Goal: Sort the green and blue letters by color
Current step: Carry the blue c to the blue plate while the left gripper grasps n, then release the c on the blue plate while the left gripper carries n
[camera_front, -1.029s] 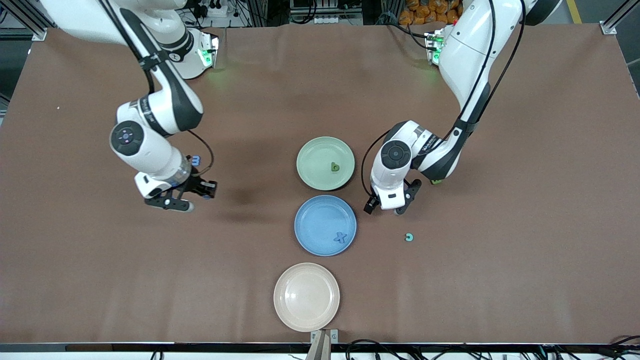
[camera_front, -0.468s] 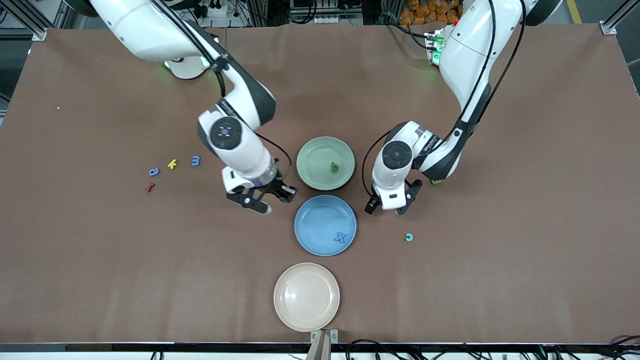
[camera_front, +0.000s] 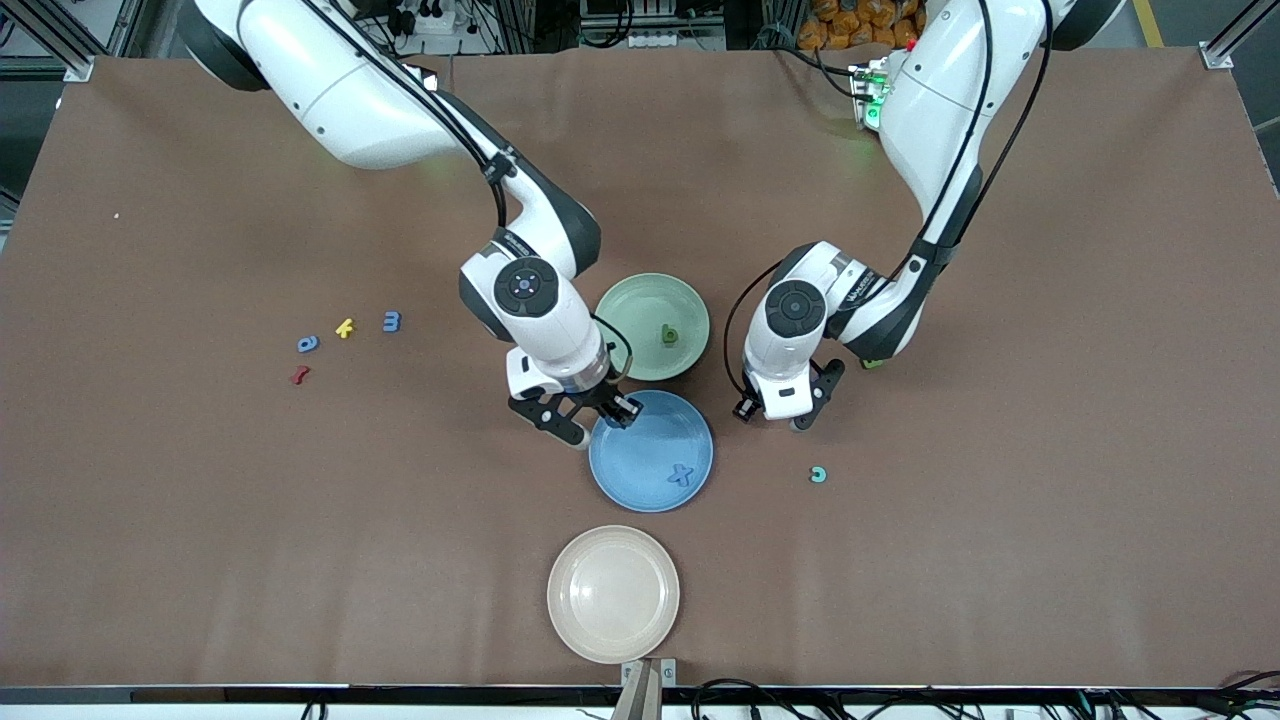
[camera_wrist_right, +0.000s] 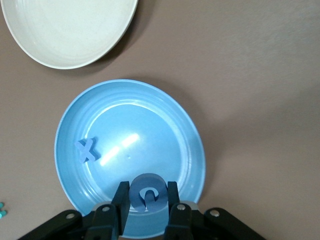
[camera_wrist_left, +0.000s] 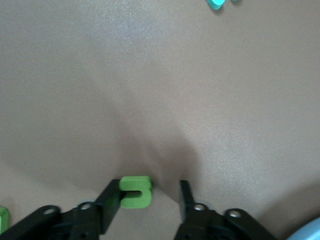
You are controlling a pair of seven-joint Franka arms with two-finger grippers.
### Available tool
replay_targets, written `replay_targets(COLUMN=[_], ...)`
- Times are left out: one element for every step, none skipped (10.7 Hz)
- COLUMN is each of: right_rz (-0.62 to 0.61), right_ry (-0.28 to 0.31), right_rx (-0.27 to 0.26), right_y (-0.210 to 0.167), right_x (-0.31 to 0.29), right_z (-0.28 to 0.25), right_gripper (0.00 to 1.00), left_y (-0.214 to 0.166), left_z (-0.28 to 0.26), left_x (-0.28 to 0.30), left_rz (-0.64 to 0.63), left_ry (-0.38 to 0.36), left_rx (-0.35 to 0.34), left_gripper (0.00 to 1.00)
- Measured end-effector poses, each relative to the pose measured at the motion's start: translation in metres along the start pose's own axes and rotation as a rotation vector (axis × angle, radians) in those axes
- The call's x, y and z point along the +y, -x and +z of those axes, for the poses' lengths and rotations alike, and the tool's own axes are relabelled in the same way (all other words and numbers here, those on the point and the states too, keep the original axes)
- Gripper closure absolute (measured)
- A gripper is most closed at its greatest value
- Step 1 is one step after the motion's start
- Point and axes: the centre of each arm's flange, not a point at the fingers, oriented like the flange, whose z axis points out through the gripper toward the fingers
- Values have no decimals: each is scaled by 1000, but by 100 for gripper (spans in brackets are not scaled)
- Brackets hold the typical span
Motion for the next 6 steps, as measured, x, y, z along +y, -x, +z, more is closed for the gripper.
replay_targets(right_rz=[12,24,32,38,43,47], right_ry=[-19,-36,-41,-41,-47,-51], right_rx=[14,28,37,44,51,56], right_y=[1,0,-3,-8,-14,-18], right_x=[-3,-5,-5,-4,-5,-6], right_z=[7,13,17,17,14,10], right_gripper=[65,65,65,63,50,37], left_y=[0,0,0,0,0,-1], left_z=[-2,-3,-4,-4,-4,-4], left_x=[1,2,2,2,2,2], left_rz=[0,0,0,1,2,4], left_ry=[5,6,7,7,7,9], left_rx=[0,1,0,0,1,3], left_gripper=[58,69,72,72,72,72])
